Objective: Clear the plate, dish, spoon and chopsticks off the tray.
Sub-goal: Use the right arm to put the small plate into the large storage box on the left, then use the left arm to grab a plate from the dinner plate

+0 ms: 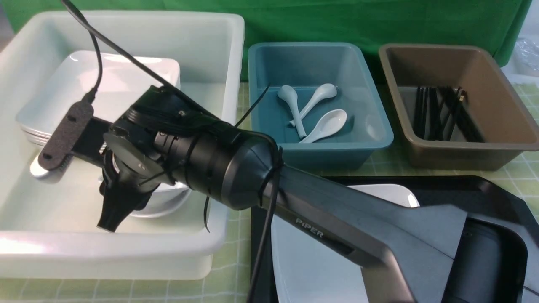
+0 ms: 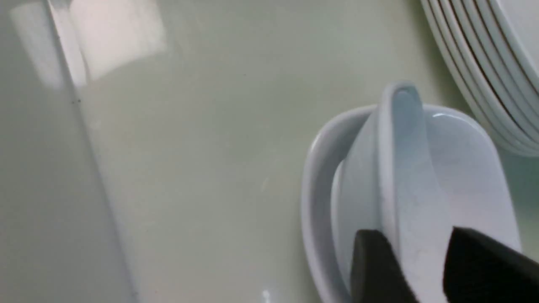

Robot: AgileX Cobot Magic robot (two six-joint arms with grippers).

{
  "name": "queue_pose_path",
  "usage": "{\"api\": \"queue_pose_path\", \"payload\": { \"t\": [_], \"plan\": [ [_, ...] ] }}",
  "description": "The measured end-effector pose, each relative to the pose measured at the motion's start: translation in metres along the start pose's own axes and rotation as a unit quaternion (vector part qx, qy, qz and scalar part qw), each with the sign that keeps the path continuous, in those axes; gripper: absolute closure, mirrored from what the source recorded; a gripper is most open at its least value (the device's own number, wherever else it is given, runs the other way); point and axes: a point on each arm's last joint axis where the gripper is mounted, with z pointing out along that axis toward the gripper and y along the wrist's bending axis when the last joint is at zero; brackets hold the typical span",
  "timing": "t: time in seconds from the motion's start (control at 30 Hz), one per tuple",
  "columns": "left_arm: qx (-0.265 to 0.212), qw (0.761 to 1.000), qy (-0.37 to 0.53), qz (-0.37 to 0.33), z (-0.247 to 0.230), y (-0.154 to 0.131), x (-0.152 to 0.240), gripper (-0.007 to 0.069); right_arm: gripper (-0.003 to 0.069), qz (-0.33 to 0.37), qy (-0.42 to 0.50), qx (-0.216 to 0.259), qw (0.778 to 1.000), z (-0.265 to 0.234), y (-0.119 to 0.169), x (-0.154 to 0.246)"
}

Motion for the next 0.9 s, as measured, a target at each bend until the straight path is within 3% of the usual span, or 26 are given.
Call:
{"api": "queue_pose_path", "payload": {
  "t": [0.1, 0.33, 0.43, 0.6, 0.67, 0.9],
  "plan": [
    [0.001, 1.0, 0.0, -0.001, 0.0, 0.0, 0.0, 0.0622, 0.023, -0.003, 0.023, 0.001, 1.0, -0.003, -0.001, 0.003],
    [0.003, 1.0, 0.003, -0.002, 0.001, -0.001, 0.0, 0.0622, 0.0197, 0.01, 0.08, -0.012, 0.997, -0.066, -0.009, -0.002],
    [0.008, 1.0, 0.015, -0.003, 0.008, -0.002, -0.002, 0.0622, 0.0233, 0.044, 0.039, -0.001, 0.998, -0.11, -0.018, -0.013],
    [0.031, 0.997, 0.066, -0.007, 0.035, -0.009, -0.005, 0.0622, 0.0454, 0.102, -0.017, 0.026, 0.994, -0.221, -0.039, -0.001],
    [0.053, 0.994, 0.098, 0.01, 0.052, -0.015, -0.006, 0.0622, 0.0501, 0.122, -0.012, 0.032, 0.992, -0.261, -0.04, 0.025],
    [0.16, 0.961, 0.207, 0.087, 0.129, -0.042, 0.001, 0.0622, 0.0528, 0.226, 0.017, 0.059, 0.972, -0.342, -0.02, 0.142]
  ]
}}
